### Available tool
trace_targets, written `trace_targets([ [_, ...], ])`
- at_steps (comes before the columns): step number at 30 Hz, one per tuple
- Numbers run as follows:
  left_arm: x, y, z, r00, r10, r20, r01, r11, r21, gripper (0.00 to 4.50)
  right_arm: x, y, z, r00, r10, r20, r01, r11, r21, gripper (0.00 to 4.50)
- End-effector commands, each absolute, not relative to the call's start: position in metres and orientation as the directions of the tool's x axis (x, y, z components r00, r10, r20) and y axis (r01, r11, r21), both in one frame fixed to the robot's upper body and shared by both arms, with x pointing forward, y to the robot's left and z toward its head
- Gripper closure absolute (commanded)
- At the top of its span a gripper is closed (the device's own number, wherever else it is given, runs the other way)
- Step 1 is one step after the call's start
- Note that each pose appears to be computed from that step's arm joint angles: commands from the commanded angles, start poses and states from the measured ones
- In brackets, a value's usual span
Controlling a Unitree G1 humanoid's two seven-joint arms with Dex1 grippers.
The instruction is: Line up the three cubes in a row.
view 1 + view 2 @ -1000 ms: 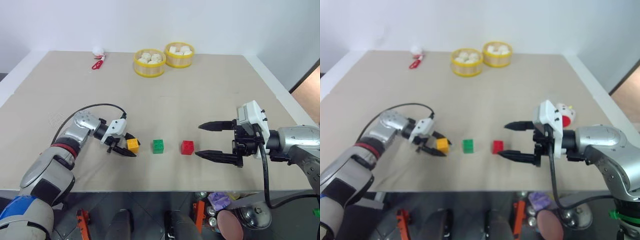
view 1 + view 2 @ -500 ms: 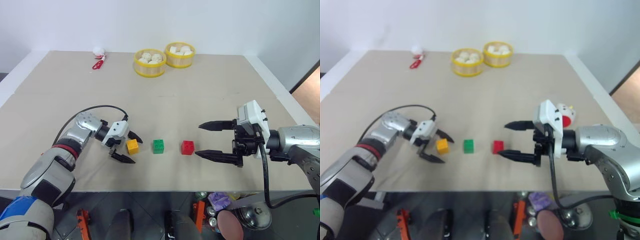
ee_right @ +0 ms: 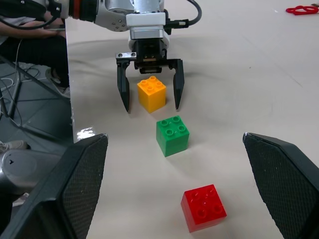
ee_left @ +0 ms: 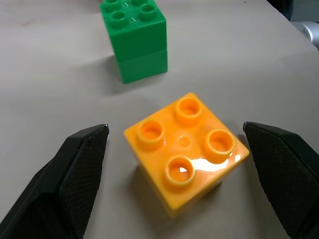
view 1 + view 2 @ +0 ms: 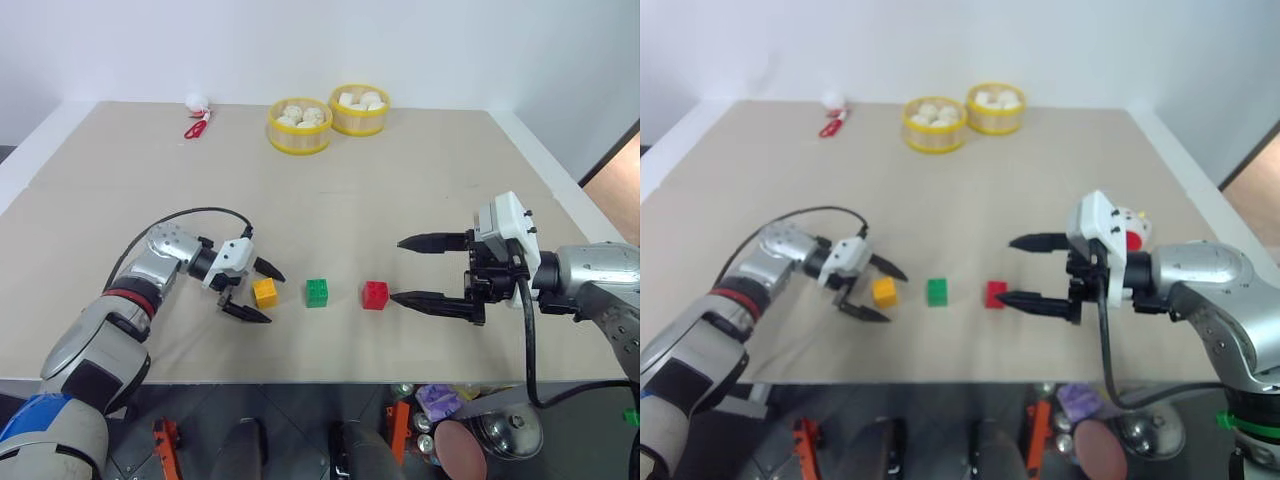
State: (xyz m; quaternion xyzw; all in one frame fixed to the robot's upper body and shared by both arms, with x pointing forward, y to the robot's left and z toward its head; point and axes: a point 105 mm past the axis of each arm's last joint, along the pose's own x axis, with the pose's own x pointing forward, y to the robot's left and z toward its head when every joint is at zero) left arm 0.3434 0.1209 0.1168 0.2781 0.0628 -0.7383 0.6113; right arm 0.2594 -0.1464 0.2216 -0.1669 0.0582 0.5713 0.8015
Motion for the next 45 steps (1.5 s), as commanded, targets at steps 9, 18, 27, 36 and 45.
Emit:
trace_targets([
  [9, 0.339, 0.136, 0.125, -0.075, -0.887, -0.457, 0.947, -0.206, 0.246, 0.03, 0.263, -0.141, 0.230, 0.326, 0.909, -0.259, -0.932, 0.262, -0.250, 0.00],
  [18, 0.345, 0.154, 0.134, 0.001, -0.883, -0.470, 0.948, -0.148, 0.280, 0.03, 0.265, -0.138, 0.231, 0.316, 0.915, -0.249, -0.933, 0.252, -0.258, 0.00],
  [27, 0.344, 0.193, 0.142, 0.102, -0.871, -0.480, 0.974, -0.011, 0.227, 0.03, 0.267, -0.138, 0.237, 0.304, 0.921, -0.243, -0.934, 0.237, -0.268, 0.00],
  [36, 0.353, 0.217, 0.177, 0.412, -0.880, -0.237, 0.888, 0.330, 0.321, 0.03, 0.303, -0.151, 0.250, 0.506, 0.851, -0.142, -0.824, 0.428, -0.370, 0.00],
  [45, 0.361, 0.221, 0.185, 0.911, -0.370, 0.182, 0.390, 0.916, -0.089, 0.03, 0.341, -0.196, 0.225, 0.850, 0.526, 0.015, -0.509, 0.828, -0.236, 0.00],
])
